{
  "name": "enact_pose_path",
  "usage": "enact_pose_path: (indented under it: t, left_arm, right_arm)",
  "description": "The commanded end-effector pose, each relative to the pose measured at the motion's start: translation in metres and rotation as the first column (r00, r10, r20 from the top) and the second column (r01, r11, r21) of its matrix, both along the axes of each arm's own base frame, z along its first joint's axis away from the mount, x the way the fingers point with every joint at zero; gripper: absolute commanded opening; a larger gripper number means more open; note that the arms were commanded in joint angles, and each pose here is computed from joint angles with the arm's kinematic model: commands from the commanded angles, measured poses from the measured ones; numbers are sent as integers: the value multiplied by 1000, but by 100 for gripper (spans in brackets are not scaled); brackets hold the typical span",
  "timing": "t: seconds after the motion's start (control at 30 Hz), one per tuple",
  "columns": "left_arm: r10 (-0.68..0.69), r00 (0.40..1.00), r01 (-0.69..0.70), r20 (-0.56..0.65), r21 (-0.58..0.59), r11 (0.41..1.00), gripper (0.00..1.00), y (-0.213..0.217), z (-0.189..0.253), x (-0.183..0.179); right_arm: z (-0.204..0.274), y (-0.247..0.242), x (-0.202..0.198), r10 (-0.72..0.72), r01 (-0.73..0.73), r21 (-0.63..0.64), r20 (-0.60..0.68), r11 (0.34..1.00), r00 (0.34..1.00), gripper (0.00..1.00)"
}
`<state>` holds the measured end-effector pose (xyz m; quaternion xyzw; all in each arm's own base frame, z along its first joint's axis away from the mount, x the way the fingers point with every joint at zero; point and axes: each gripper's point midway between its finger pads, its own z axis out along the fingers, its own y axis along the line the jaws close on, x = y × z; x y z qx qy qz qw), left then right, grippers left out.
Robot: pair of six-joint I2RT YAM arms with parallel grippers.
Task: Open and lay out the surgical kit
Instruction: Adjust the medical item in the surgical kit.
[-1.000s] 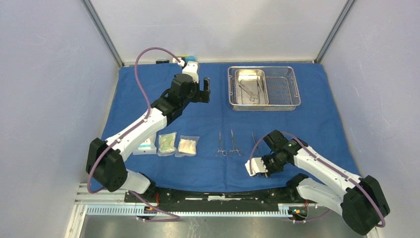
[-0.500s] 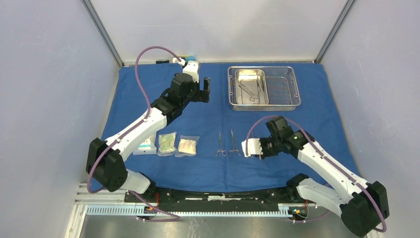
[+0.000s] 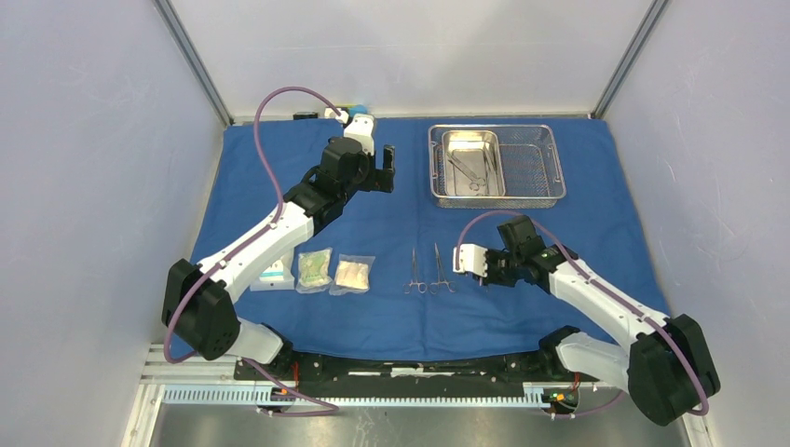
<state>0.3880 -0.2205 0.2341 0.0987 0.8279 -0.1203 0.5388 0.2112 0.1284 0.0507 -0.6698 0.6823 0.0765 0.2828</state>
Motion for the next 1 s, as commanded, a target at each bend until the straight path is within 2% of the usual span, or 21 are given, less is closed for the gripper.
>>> enact_pose_path:
  t: [0.0, 0.27, 0.97]
  left_arm:
    - [-7, 997, 7, 71, 3, 1000, 100, 0, 22, 8]
    - [-9, 998, 10, 67, -3, 1000, 100, -1, 22, 8]
    - [-5, 998, 5, 66, 11, 1000, 100, 1, 19, 7]
  right_arm:
    - [-8, -6, 0, -1, 1, -13, 5, 1000, 1000, 23]
    - [-26, -9, -13, 9, -10, -24, -51, 1000, 999, 23]
    - [-27, 7, -22, 39, -33, 54, -112, 998, 993, 22]
